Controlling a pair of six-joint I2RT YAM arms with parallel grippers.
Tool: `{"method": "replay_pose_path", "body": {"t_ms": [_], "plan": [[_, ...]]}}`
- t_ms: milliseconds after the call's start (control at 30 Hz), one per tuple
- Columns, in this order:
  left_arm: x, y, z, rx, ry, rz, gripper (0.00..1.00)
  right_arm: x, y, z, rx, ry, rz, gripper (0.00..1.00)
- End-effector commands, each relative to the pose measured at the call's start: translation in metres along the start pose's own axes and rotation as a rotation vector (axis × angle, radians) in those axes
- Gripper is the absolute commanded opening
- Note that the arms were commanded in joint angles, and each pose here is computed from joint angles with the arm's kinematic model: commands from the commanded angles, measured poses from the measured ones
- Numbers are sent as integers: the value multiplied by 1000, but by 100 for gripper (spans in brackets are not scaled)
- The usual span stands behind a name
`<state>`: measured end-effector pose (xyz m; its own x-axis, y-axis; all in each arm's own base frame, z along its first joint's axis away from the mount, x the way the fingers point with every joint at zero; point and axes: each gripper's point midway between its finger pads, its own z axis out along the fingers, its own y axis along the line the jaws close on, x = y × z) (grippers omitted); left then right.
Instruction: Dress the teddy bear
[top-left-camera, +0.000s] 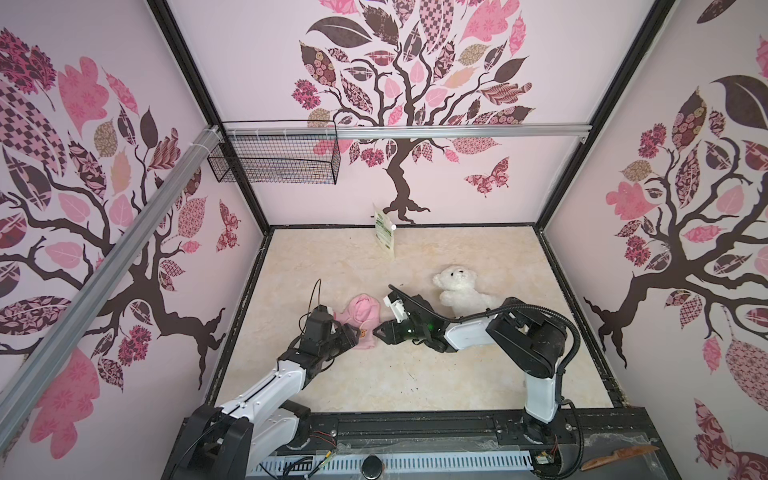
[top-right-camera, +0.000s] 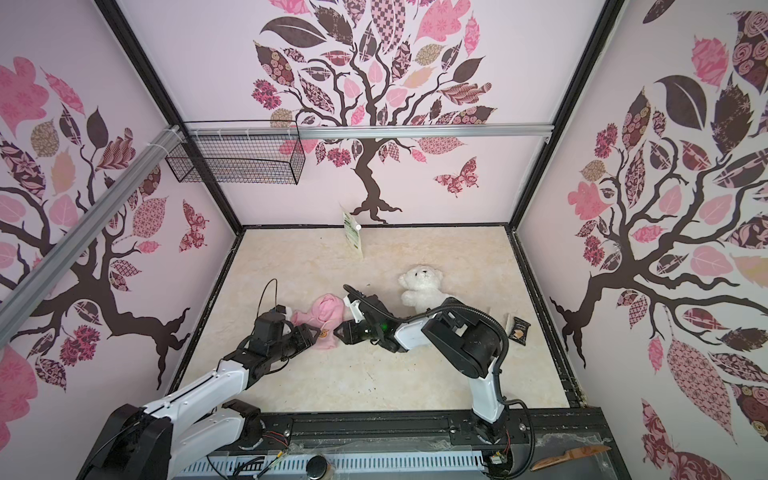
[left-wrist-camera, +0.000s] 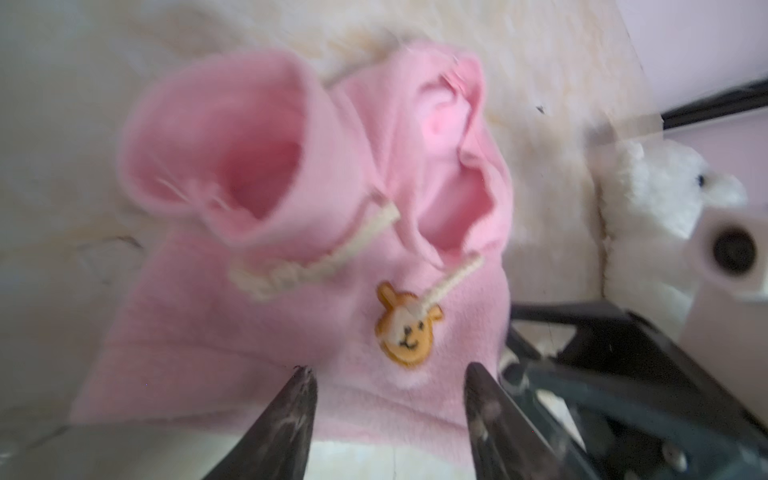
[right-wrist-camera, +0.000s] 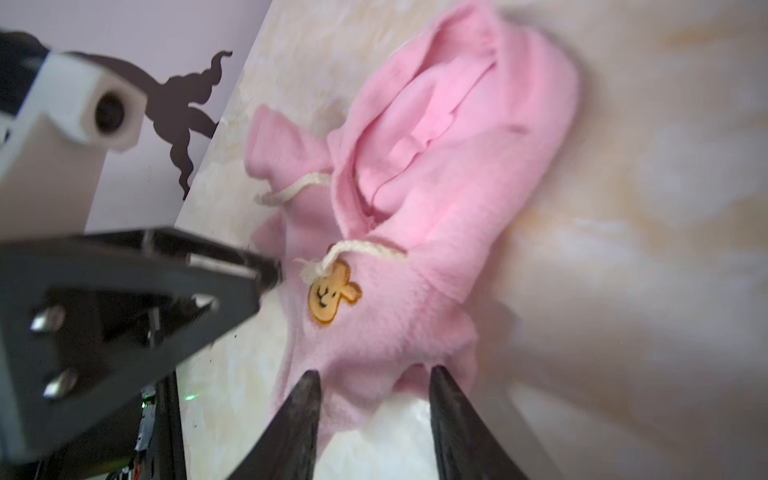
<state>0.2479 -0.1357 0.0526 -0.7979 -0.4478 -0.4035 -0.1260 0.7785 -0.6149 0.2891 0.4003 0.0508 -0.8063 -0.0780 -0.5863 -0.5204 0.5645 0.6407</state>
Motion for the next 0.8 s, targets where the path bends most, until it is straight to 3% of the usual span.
{"method": "replay_pose_path", "body": {"t_ms": [0, 200, 367, 467, 767], "plan": [[24, -8, 2, 33, 40, -13, 59, -26, -19, 2, 7, -30, 8, 46], [49, -56, 6, 137, 178, 139, 59, -69, -46, -38, 67, -110, 13, 47], [19, -45, -2, -17, 32, 287, 59, -55, -42, -72, 116, -113, -23, 51], [10, -48, 1, -40, 12, 313, 57, -40, -45, -88, 137, -122, -13, 53], [16, -85, 37, 73, 99, 292, 56, -22, -55, -110, 213, -131, -30, 57]]}}
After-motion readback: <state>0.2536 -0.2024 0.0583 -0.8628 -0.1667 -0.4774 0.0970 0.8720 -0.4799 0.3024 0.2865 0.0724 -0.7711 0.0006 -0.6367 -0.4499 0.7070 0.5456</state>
